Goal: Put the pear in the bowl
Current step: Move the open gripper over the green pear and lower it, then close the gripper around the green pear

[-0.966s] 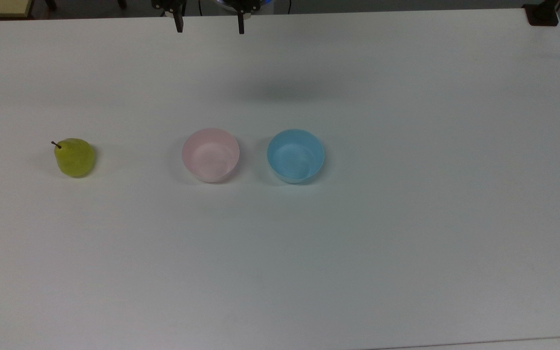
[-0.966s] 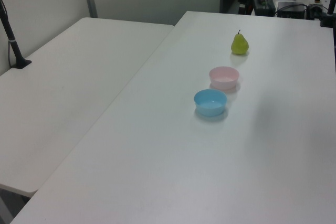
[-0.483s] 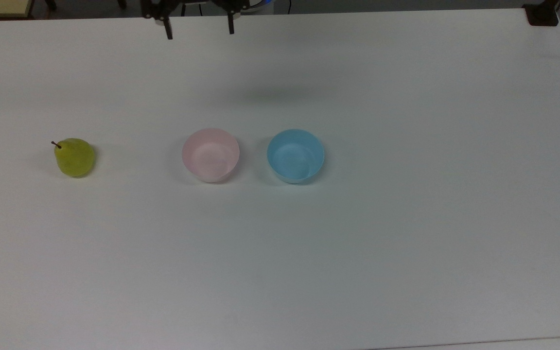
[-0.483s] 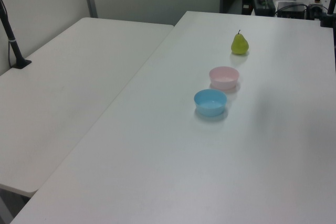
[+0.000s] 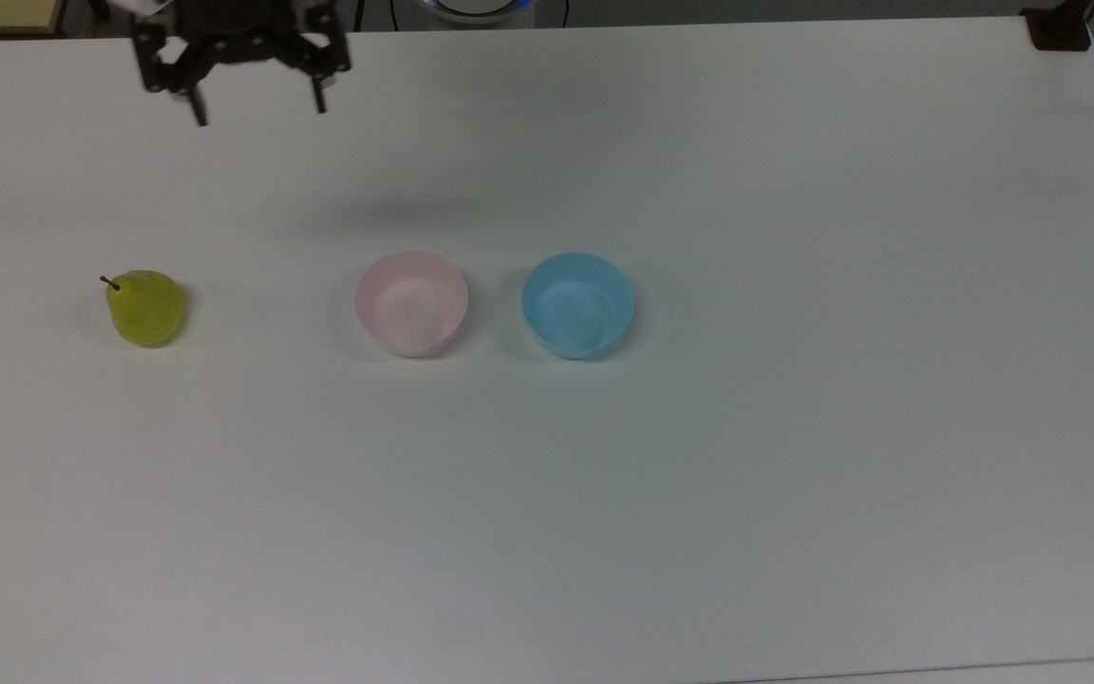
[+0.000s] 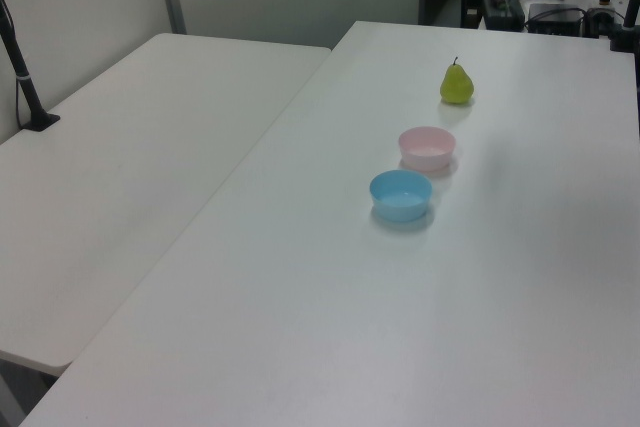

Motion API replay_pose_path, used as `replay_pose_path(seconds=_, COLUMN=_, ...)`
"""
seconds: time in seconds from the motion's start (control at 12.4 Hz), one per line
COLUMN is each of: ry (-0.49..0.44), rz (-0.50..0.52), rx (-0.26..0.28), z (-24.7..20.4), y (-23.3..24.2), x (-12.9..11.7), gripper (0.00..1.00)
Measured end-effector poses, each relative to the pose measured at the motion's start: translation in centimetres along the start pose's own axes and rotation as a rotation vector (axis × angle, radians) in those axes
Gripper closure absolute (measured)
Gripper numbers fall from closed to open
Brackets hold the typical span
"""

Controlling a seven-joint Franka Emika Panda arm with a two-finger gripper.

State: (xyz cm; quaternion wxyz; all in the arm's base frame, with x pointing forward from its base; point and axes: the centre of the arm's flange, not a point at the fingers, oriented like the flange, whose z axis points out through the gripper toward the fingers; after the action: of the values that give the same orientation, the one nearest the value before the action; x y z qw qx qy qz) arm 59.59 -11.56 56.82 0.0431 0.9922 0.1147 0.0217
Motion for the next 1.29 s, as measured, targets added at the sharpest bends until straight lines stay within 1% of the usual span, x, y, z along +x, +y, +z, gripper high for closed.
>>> replay_pose_path(seconds=0.08, ry=0.007, rz=0.004, rx=-0.019, z=1.2, y=1.8, x=0.3, gripper=0.0)
replay_pose_path(seconds=0.16, ry=0.034, rz=0.004, rx=-0.04, z=2.7, y=3.7, x=0.8, gripper=0.0)
replay_pose_path(seconds=0.4, ry=0.029, rz=0.012, rx=-0.052, z=7.4, y=7.0, x=1.1, gripper=0.0)
replay_pose_path(seconds=0.56, ry=0.034, rz=0.013, rx=-0.06, z=10.6, y=8.4, x=1.3, gripper=0.0)
replay_pose_path(seconds=0.97, ry=0.043, rz=0.04, rx=-0.081, z=18.2, y=12.0, x=0.7, gripper=0.0)
replay_pose_path(seconds=1.29, ry=0.017, rz=0.022, rx=-0.098, z=20.9, y=13.3, x=0.1, gripper=0.0)
